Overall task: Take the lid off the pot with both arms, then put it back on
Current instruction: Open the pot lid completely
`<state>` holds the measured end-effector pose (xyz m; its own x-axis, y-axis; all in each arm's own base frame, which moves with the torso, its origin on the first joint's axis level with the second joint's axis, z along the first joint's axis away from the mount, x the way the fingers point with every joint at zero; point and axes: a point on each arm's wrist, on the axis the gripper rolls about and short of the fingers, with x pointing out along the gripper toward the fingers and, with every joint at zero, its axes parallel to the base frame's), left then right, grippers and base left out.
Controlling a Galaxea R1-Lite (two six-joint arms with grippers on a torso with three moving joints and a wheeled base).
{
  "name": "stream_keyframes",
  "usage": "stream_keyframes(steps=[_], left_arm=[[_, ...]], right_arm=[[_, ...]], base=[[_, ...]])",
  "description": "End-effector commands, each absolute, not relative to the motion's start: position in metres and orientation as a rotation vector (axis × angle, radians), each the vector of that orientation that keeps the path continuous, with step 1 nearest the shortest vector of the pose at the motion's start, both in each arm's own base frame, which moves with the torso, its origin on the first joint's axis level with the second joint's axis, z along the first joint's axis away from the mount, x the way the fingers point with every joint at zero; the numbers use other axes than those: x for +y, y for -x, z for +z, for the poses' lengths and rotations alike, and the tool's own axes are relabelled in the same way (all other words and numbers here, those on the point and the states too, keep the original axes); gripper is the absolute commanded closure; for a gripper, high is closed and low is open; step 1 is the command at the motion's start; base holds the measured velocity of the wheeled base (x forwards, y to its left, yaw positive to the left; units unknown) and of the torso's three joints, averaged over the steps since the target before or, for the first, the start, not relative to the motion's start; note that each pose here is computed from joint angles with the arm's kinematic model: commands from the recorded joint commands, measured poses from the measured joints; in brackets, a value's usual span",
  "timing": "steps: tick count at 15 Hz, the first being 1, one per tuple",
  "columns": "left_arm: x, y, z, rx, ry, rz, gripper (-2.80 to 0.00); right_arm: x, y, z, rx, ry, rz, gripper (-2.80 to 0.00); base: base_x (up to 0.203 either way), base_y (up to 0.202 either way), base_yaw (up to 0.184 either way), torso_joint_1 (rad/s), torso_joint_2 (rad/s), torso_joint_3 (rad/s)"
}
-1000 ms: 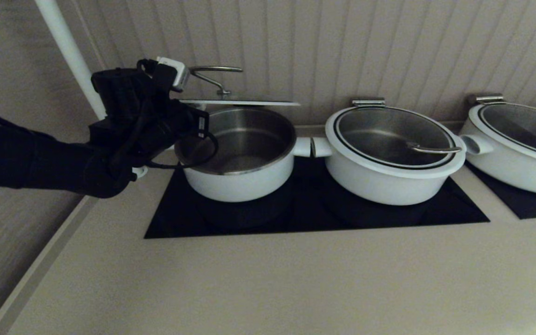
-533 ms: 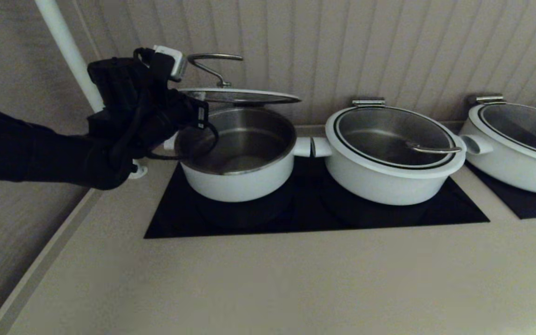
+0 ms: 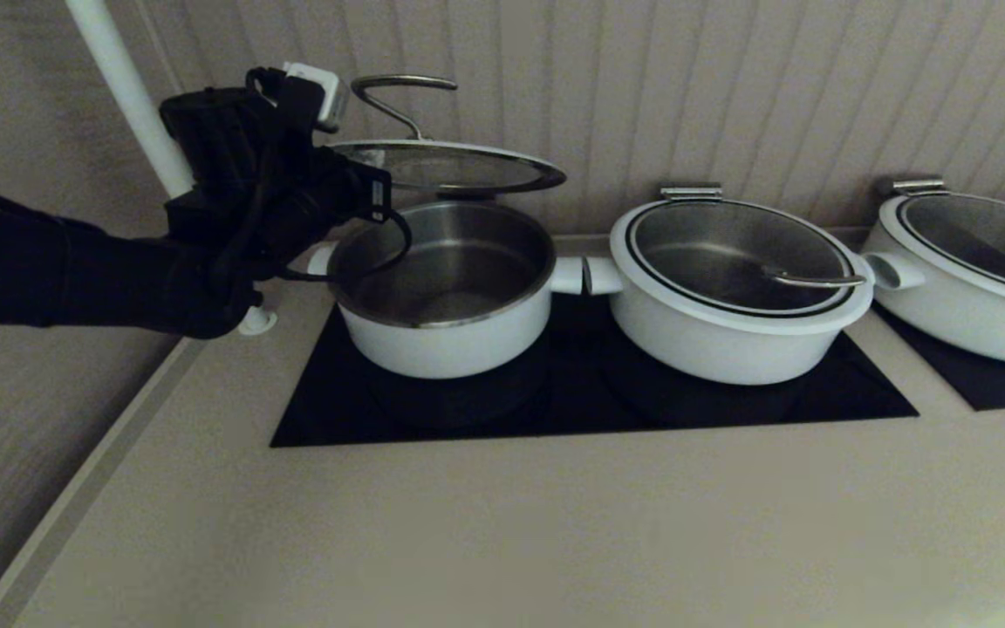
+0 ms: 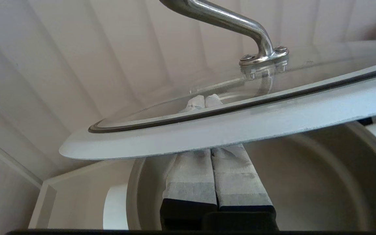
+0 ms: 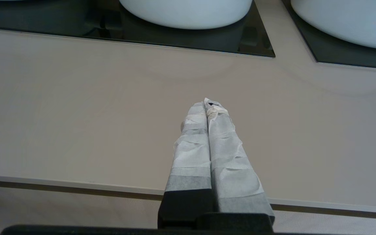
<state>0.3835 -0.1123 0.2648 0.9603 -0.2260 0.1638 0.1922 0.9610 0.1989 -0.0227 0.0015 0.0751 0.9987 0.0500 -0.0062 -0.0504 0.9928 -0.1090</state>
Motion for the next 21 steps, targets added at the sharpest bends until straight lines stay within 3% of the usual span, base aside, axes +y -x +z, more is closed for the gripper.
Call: stream_keyframes(steps=[1, 21], left_arm=[[-0.113, -0.386, 0.268, -0.204, -0.180, -0.211, 0.00], [-0.113, -0.385, 0.316, -0.384, -0.132, -0.198, 0.00]], right_arm=[[0.002, 0.023, 0.075, 0.003, 0.110, 0.051, 0.00], [0.002, 0.023, 0.075, 0.003, 0.110, 0.051, 0.00]], base=[[0.000, 0.000, 0.000, 0.000, 0.00, 0.000], [0.000, 0.000, 0.000, 0.000, 0.00, 0.000]])
